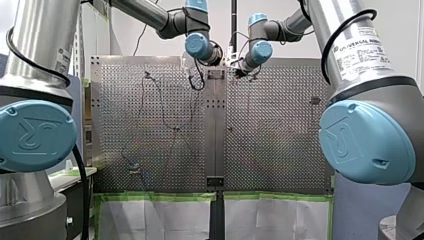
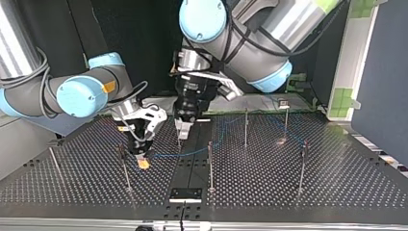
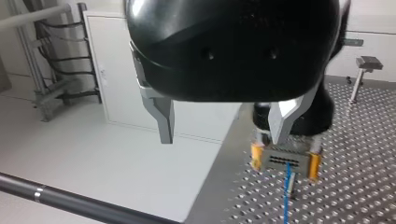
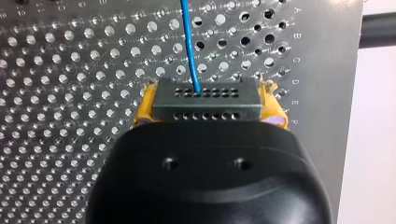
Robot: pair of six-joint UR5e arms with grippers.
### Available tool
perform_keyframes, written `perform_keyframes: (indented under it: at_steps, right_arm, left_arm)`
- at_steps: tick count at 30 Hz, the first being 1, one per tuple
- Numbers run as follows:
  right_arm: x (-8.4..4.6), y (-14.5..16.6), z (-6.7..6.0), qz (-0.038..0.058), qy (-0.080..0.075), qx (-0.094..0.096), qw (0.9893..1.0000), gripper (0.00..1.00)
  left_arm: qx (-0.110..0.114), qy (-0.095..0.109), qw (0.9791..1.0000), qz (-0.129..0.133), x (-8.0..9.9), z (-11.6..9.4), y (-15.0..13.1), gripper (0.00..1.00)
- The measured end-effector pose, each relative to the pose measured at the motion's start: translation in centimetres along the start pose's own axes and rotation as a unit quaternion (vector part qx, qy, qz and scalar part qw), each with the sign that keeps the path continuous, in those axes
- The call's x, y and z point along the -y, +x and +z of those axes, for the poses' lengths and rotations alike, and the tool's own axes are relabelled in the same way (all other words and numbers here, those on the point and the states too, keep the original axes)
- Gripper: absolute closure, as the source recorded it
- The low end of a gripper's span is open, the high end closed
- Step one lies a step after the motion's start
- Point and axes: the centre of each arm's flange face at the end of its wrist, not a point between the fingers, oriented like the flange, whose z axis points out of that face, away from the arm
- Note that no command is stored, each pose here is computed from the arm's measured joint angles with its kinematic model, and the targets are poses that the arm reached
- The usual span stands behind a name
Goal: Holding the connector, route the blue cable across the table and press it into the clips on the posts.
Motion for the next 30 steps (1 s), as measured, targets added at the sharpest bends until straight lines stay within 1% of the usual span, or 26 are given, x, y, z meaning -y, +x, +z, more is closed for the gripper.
perform_keyframes:
  at_steps: [5, 8, 12, 16, 23, 30]
  right_arm:
    - [0.0, 0.0, 0.0, -0.0006, 0.001, 0.0, 1.0, 1.0]
    - [0.0, 0.0, 0.0, -0.0008, 0.001, 0.0, 1.0, 1.0]
    - [0.0, 0.0, 0.0, -0.0009, 0.0, 0.0, 1.0, 1.0]
    - [0.0, 0.0, 0.0, -0.0009, 0.0, 0.0, 1.0, 1.0]
    - [0.0, 0.0, 0.0, -0.0011, 0.0, -0.001, 1.0, 1.0]
    - [0.0, 0.0, 0.0, -0.0011, 0.0, -0.001, 1.0, 1.0]
  left_arm:
    - [-0.02, -0.022, 0.9995, 0.014, -0.6, 1.5, 1.7, 0.0]
    - [-0.028, -0.031, 0.9989, 0.021, -1.1, 2.1, 2.9, 0.0]
    - [-0.034, -0.031, 0.9985, 0.03, -1.7, 3.4, 4.2, 0.0]
    - [-0.032, -0.029, 0.9985, 0.033, -1.6, 4.0, 4.6, 0.0]
    - [-0.017, -0.04, 0.9985, 0.033, -1.1, 4.8, 3.2, 0.0]
    - [-0.03, -0.05, 0.9972, 0.048, -0.9, 6.3, 4.2, 0.0]
